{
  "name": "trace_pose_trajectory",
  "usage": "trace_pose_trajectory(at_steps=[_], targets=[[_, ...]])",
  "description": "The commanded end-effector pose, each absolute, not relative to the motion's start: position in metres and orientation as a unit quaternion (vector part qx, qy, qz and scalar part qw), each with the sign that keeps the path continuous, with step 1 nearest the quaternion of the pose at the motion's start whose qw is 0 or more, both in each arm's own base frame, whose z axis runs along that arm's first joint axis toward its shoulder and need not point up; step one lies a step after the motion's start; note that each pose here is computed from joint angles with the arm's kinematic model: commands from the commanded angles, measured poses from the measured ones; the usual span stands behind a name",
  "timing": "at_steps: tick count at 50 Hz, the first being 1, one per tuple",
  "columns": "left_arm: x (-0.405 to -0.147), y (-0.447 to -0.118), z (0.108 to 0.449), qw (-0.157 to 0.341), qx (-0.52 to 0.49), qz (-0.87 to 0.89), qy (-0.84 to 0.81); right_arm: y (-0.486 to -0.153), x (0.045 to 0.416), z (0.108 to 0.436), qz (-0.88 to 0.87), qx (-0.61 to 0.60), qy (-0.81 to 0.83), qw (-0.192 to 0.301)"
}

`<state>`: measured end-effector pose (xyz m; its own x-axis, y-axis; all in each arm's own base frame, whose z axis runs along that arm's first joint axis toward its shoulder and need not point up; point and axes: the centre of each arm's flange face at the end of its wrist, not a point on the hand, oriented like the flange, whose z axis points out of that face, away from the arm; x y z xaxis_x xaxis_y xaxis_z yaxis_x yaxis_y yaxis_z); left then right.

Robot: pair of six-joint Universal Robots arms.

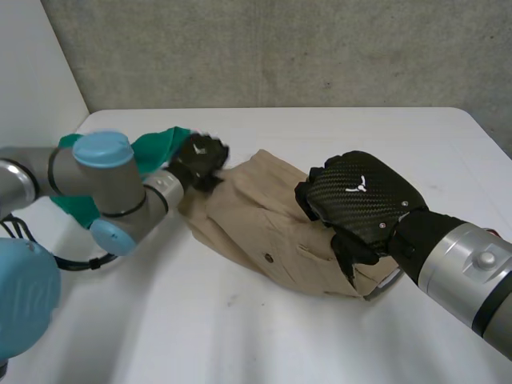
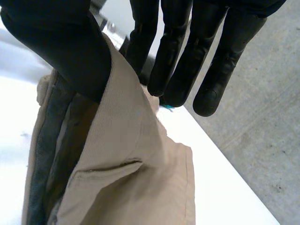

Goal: Fold the laundry.

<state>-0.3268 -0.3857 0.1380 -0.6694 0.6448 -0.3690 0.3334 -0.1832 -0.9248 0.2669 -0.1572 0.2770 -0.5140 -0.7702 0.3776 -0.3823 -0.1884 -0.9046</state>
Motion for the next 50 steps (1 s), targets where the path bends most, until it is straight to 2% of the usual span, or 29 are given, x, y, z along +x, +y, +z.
trace_pose_trajectory(at_steps=[1,3,8,13,16,21,25,30,33,36,37,41,43,45,46,47,49,50], targets=[[-0.303,-0.391,0.221,0.026,-0.3,0.753,-0.585,-0.175,0.263,0.284,-0.627,-0.443,0.629,0.123],[-0.3,-0.383,0.233,0.026,-0.3,0.758,-0.579,-0.18,0.261,0.291,-0.637,-0.433,0.629,0.108],[-0.281,-0.344,0.299,0.022,-0.281,0.789,-0.545,-0.196,0.26,0.315,-0.666,-0.405,0.621,0.083],[-0.268,-0.309,0.339,0.02,-0.272,0.81,-0.52,-0.21,0.256,0.341,-0.688,-0.384,0.613,0.06],[-0.26,-0.288,0.345,0.023,-0.275,0.8,-0.532,-0.219,0.26,0.346,-0.684,-0.384,0.617,0.06],[-0.253,-0.262,0.333,0.031,-0.29,0.765,-0.574,-0.23,0.264,0.346,-0.671,-0.389,0.629,0.061],[-0.25,-0.254,0.315,0.034,-0.301,0.736,-0.605,-0.24,0.269,0.325,-0.622,-0.406,0.666,0.064],[-0.254,-0.26,0.288,0.038,-0.312,0.708,-0.633,-0.252,0.273,0.295,-0.563,-0.435,0.7,0.058],[-0.263,-0.28,0.258,0.039,-0.322,0.684,-0.654,-0.264,0.277,0.28,-0.549,-0.445,0.706,0.052],[-0.277,-0.31,0.251,0.038,-0.318,0.692,-0.647,-0.282,0.278,0.272,-0.551,-0.438,0.709,0.04],[-0.28,-0.316,0.252,0.039,-0.317,0.697,-0.642,-0.298,0.281,0.269,-0.567,-0.427,0.704,0.028],[-0.3,-0.346,0.278,0.034,-0.301,0.745,-0.594,-0.332,0.292,0.283,-0.643,-0.391,0.658,-0.004],[-0.307,-0.364,0.315,0.016,-0.262,0.797,-0.544,-0.346,0.296,0.3,-0.69,-0.369,0.622,-0.017],[-0.307,-0.374,0.345,0.002,-0.223,0.832,-0.508,-0.362,0.304,0.331,-0.766,-0.334,0.549,-0.027],[-0.306,-0.378,0.377,-0.009,-0.182,0.868,-0.462,-0.366,0.305,0.343,-0.79,-0.319,0.522,-0.03],[-0.306,-0.379,0.389,-0.011,-0.164,0.882,-0.442,-0.372,0.308,0.365,-0.835,-0.29,0.467,-0.032],[-0.305,-0.374,0.426,-0.011,-0.123,0.916,-0.383,-0.374,0.309,0.39,-0.877,-0.258,0.404,-0.035],[-0.306,-0.372,0.433,-0.007,-0.116,0.922,-0.369,-0.374,0.308,0.4,-0.89,-0.245,0.383,-0.037]])
